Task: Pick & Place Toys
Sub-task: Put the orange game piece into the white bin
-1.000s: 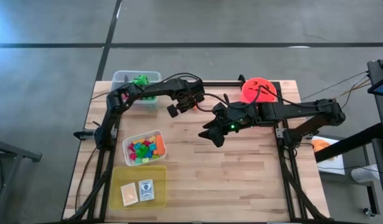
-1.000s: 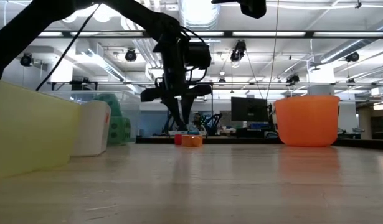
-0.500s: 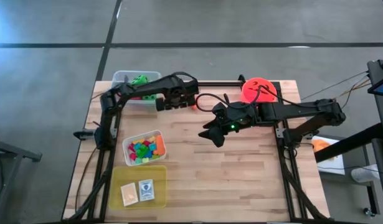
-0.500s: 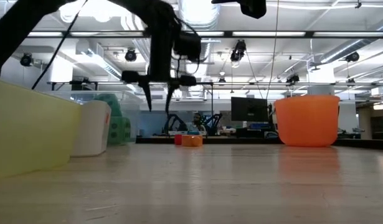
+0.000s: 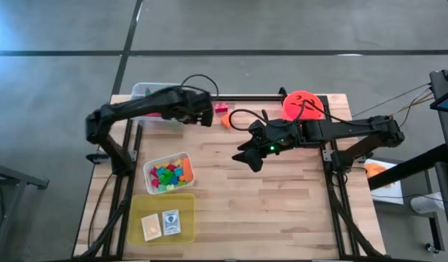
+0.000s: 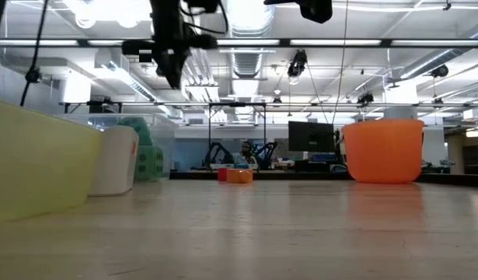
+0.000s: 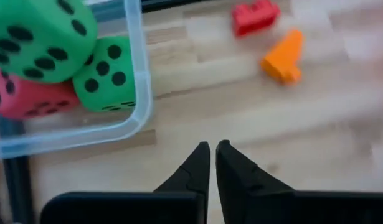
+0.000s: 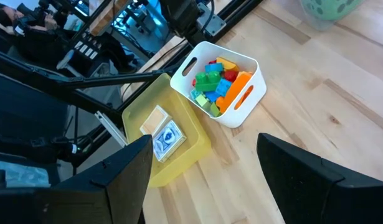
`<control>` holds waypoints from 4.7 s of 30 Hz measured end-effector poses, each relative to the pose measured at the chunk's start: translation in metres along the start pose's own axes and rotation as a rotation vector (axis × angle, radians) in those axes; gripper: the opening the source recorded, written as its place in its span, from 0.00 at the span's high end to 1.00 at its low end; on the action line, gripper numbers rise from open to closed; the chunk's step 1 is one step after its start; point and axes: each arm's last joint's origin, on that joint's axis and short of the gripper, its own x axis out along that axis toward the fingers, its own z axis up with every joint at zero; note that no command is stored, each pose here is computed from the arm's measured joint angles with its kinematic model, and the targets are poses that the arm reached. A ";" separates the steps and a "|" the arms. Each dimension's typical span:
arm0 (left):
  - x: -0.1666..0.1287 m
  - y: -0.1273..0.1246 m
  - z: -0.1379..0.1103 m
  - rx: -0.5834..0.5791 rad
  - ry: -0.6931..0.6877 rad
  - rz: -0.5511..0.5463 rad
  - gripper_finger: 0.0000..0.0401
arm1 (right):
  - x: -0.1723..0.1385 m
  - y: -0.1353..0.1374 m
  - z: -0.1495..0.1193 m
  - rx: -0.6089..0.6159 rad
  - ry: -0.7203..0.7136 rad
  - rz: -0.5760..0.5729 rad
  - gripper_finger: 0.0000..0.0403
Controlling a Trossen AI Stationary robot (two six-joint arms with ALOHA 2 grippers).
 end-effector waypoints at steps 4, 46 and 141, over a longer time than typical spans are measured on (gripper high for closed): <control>-0.012 0.022 -0.010 0.142 0.041 -0.094 0.93 | 0.000 0.000 0.000 0.000 0.000 0.000 0.30; -0.005 0.111 -0.073 -0.007 0.061 -0.544 0.93 | -0.005 0.013 0.023 -0.295 -0.293 0.044 0.30; -0.005 0.111 -0.073 -0.070 0.088 -0.542 0.93 | 0.165 -0.228 0.102 0.594 0.201 -0.691 0.30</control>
